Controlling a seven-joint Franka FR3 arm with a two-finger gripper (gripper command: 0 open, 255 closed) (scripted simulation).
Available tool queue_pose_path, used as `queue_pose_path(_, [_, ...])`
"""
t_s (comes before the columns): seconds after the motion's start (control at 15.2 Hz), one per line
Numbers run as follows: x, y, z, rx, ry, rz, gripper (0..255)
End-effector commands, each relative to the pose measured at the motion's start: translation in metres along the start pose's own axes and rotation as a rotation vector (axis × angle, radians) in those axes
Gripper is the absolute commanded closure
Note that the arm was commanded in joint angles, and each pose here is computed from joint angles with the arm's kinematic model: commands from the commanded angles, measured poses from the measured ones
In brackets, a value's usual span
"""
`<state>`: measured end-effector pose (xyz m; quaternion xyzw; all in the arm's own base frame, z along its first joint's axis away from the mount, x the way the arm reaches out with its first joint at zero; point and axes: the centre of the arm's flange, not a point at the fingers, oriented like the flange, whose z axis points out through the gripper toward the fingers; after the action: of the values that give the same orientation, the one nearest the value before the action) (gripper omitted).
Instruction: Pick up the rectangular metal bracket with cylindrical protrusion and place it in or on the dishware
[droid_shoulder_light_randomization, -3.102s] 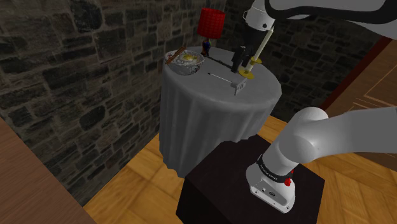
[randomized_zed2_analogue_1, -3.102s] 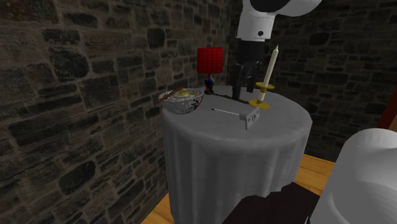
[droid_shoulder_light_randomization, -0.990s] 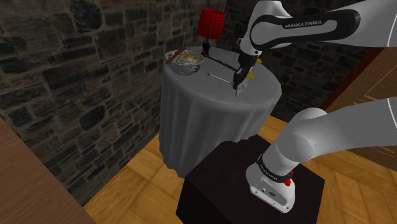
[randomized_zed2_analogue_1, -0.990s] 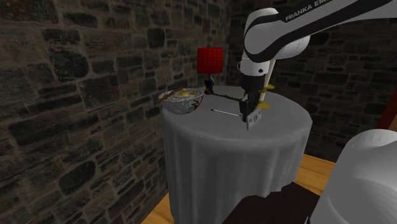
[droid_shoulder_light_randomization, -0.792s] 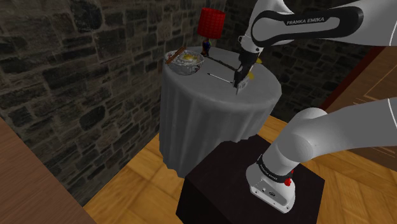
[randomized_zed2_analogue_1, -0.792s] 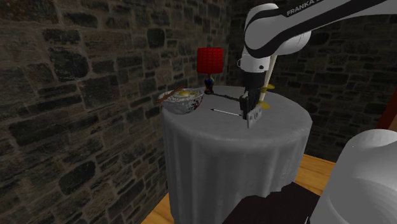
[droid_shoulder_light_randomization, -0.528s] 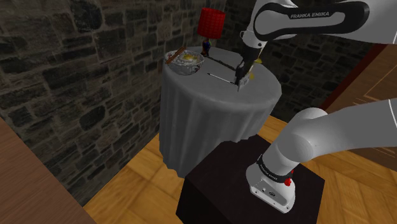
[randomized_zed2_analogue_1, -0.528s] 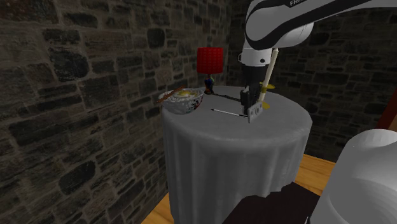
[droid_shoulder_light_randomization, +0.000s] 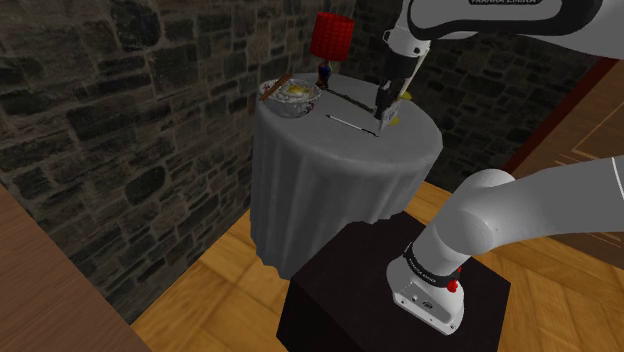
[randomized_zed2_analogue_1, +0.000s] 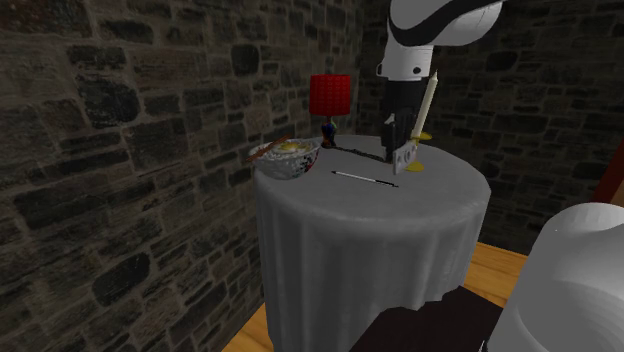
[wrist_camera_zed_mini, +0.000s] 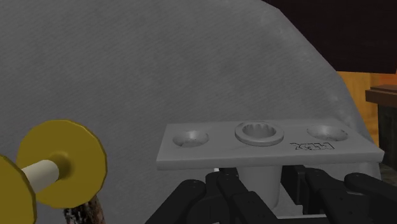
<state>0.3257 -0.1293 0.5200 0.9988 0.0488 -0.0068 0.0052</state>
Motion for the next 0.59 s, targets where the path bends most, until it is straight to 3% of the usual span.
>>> queue_pose_path(0.0, [0.0, -0.001, -0.01, 0.0, 0.0, 0.0, 255])
queue_pose_path(0.53, [-0.001, 0.0, -0.053, 0.0, 0.0, 0.0, 255])
